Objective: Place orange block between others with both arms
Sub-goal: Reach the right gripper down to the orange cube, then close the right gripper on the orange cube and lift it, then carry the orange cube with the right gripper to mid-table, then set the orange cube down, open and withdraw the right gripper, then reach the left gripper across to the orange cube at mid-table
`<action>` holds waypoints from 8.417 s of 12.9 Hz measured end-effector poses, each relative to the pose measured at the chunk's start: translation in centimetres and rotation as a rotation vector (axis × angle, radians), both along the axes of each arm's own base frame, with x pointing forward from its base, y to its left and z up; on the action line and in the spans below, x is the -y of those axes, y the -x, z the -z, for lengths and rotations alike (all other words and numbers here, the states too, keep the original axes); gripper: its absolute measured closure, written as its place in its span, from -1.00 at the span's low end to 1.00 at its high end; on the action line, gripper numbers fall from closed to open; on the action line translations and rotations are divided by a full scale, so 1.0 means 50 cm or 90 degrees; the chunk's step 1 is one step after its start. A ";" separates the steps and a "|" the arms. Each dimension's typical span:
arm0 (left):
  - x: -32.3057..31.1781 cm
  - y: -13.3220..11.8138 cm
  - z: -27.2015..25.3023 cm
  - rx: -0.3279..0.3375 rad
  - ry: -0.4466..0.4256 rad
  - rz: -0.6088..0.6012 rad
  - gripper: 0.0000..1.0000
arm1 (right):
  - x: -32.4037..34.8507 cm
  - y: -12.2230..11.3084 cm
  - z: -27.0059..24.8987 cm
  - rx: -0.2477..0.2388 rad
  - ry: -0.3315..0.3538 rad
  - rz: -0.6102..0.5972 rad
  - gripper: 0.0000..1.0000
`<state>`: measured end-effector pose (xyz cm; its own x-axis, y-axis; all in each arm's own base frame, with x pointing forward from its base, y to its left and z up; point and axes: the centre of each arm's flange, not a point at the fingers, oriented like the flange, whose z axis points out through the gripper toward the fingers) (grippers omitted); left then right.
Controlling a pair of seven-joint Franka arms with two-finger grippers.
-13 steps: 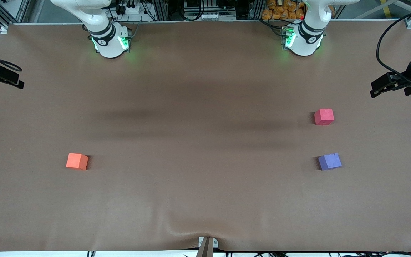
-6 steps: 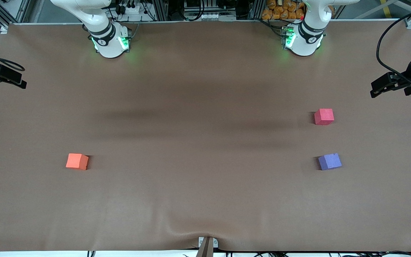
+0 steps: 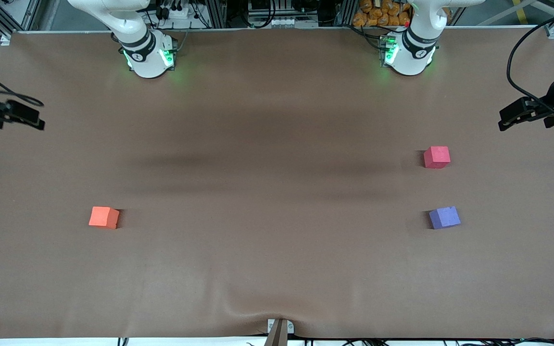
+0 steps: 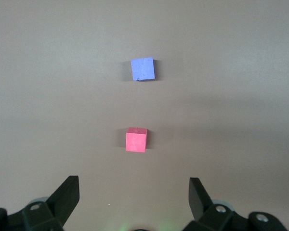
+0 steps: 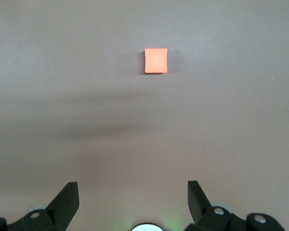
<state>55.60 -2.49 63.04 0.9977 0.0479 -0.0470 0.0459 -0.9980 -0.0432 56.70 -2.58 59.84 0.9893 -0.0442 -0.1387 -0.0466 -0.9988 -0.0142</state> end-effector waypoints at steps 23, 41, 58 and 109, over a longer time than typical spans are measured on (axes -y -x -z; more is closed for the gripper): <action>0.021 -0.015 0.024 -0.007 0.000 0.012 -1.00 | 0.077 -0.232 0.741 -0.008 0.025 0.025 -1.00; 0.016 -0.019 0.016 0.009 0.001 0.010 -1.00 | -0.062 -0.244 0.580 0.076 -0.026 -0.153 -0.06; 0.020 -0.018 0.017 0.007 0.001 0.012 -1.00 | -0.999 0.048 0.624 0.020 -0.054 0.010 -0.06; 0.701 -0.065 0.363 0.010 0.052 -0.002 -1.00 | -0.033 0.038 -0.071 0.024 -0.027 -0.029 -1.00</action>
<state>58.86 -37.54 44.88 0.9982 0.0479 -0.0358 0.0493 -0.9980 0.0398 54.77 -0.93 63.39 0.9947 0.0069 -0.1026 0.0010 -0.9984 -0.0574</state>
